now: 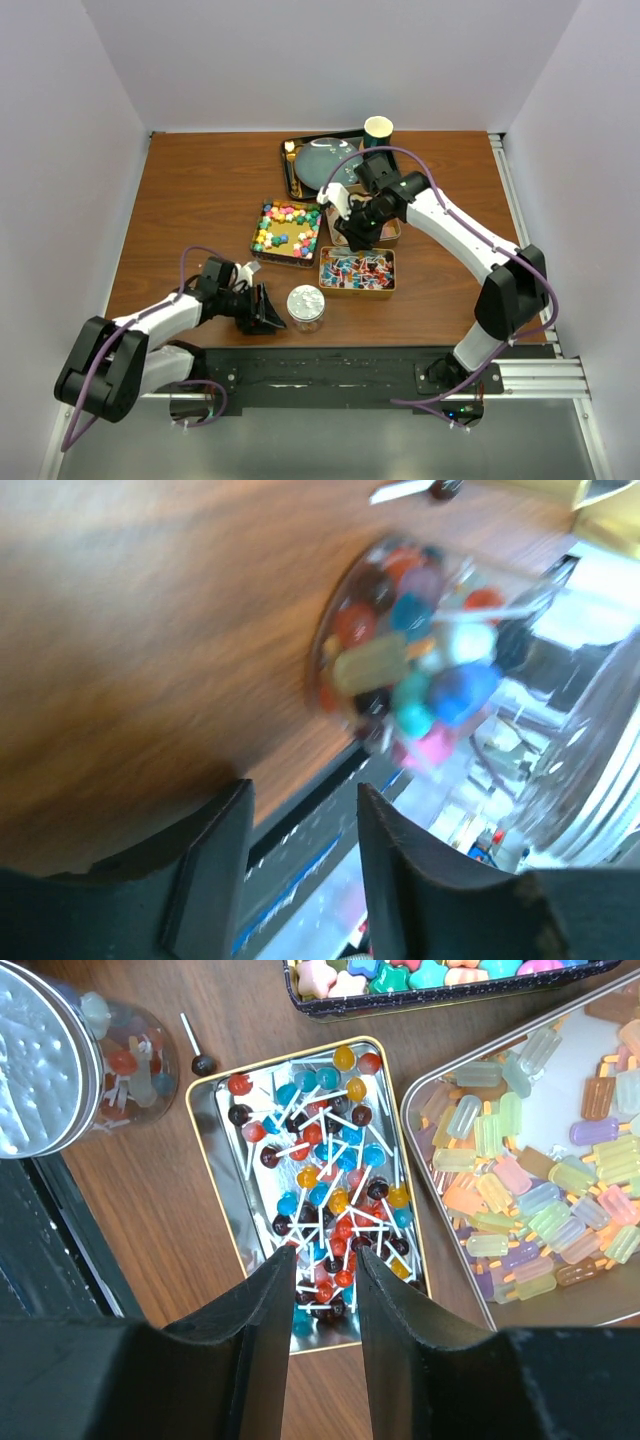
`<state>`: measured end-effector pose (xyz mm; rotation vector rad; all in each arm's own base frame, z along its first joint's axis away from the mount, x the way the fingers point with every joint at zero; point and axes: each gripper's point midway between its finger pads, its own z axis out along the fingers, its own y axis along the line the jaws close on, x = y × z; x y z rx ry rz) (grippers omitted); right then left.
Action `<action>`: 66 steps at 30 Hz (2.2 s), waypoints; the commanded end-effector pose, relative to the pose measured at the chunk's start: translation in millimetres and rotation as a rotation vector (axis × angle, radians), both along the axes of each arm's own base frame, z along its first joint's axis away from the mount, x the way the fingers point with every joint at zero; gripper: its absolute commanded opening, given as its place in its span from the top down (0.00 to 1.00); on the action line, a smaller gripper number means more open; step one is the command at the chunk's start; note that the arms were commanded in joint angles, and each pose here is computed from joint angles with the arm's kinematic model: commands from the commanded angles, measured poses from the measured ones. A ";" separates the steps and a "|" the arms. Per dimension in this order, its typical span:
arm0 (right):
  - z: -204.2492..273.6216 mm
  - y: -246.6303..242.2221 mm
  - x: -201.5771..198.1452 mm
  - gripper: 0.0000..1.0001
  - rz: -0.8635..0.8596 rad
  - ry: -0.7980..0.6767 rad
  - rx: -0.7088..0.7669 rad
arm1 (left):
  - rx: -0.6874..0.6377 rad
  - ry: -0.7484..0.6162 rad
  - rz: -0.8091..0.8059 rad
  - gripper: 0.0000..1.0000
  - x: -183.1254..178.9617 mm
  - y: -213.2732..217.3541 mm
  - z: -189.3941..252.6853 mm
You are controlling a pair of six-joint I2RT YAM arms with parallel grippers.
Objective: Pack the candies
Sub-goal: Move the packing bottle to the center of the board.
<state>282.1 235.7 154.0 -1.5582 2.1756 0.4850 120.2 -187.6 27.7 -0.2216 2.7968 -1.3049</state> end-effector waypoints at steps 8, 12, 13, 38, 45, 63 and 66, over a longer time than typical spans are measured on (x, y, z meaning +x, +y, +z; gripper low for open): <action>-0.1 -1.5 2.8 0.65 -0.012 -0.009 -0.005 | -0.187 -0.508 -0.074 0.52 68.1 -61.0 42.7; -3.7 -7.5 -1.5 0.66 -0.004 -0.003 -0.025 | -0.152 -0.604 -0.178 0.46 68.2 -74.5 41.2; -4.0 -9.8 -1.1 0.65 -0.006 -0.010 -0.039 | -0.078 -0.605 -0.200 0.44 65.6 -70.4 28.7; 7.4 -35.2 23.7 0.01 -0.219 0.026 0.037 | 0.184 -1.287 -0.542 0.19 40.2 -96.1 -6.2; -0.3 -35.1 17.7 0.01 -0.164 0.053 0.040 | 0.103 -1.362 -0.589 0.20 25.3 -118.4 -0.8; -28.1 -74.5 -63.6 0.01 0.234 0.128 0.026 | 0.097 -1.606 -0.544 0.00 43.6 -154.6 -3.3; -23.6 -75.7 -66.7 0.01 0.252 0.129 0.025 | 0.032 -1.612 -0.575 0.00 34.3 -161.7 -1.7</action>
